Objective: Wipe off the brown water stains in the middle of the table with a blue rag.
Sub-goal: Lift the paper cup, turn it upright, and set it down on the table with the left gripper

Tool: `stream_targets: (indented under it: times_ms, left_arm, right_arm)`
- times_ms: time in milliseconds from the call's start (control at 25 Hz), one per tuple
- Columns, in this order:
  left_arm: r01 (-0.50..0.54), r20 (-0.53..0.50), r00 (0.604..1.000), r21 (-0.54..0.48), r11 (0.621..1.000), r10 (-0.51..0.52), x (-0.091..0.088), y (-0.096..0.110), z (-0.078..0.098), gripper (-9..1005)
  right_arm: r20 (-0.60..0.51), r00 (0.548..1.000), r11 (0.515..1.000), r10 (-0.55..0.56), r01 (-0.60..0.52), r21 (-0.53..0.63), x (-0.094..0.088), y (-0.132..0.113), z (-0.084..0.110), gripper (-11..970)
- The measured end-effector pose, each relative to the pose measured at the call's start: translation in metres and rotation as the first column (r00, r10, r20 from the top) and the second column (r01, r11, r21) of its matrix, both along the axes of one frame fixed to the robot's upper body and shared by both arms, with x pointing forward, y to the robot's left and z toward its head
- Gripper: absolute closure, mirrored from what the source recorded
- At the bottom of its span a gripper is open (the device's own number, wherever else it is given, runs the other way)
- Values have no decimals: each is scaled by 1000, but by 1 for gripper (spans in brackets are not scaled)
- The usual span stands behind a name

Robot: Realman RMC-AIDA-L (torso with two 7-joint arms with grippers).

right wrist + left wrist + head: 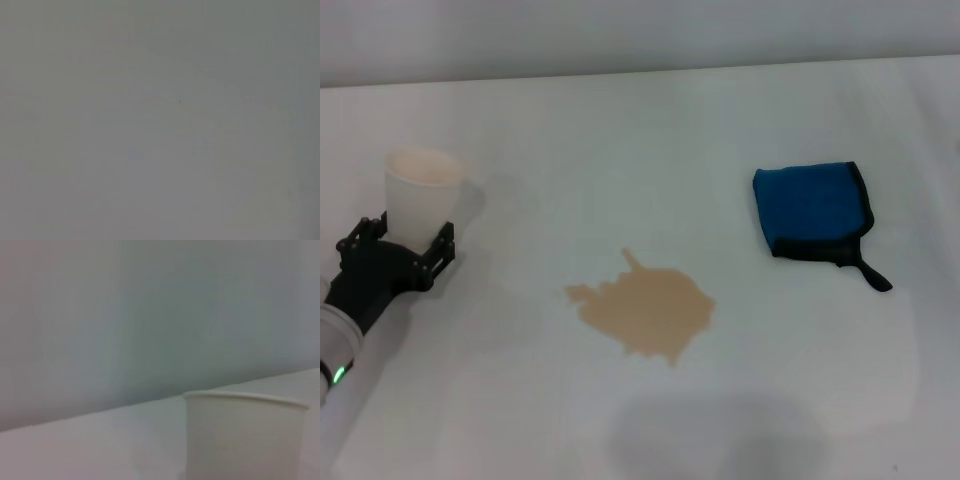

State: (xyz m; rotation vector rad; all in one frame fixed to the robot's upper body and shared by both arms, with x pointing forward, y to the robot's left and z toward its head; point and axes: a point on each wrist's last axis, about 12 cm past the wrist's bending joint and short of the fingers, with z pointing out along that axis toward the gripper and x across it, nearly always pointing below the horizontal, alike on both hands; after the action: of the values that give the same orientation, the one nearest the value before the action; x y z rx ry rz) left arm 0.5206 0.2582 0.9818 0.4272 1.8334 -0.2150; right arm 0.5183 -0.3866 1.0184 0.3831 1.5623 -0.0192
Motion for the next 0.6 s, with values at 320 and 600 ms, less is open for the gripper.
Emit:
stream_targets:
  times_ms: [320, 600]
  left_arm:
    - [-29, -40, 999, -43, 999, 27, -16, 0, -9, 271]
    - [-45, -45, 998, -53, 998, 42, -19, 1, -10, 271]
  right_arm:
    - [1, 1000, 1000, 0, 0, -1, 0, 0, 0, 100]
    - [1, 1000, 1000, 1, -1, -3, 0, 0, 0, 101]
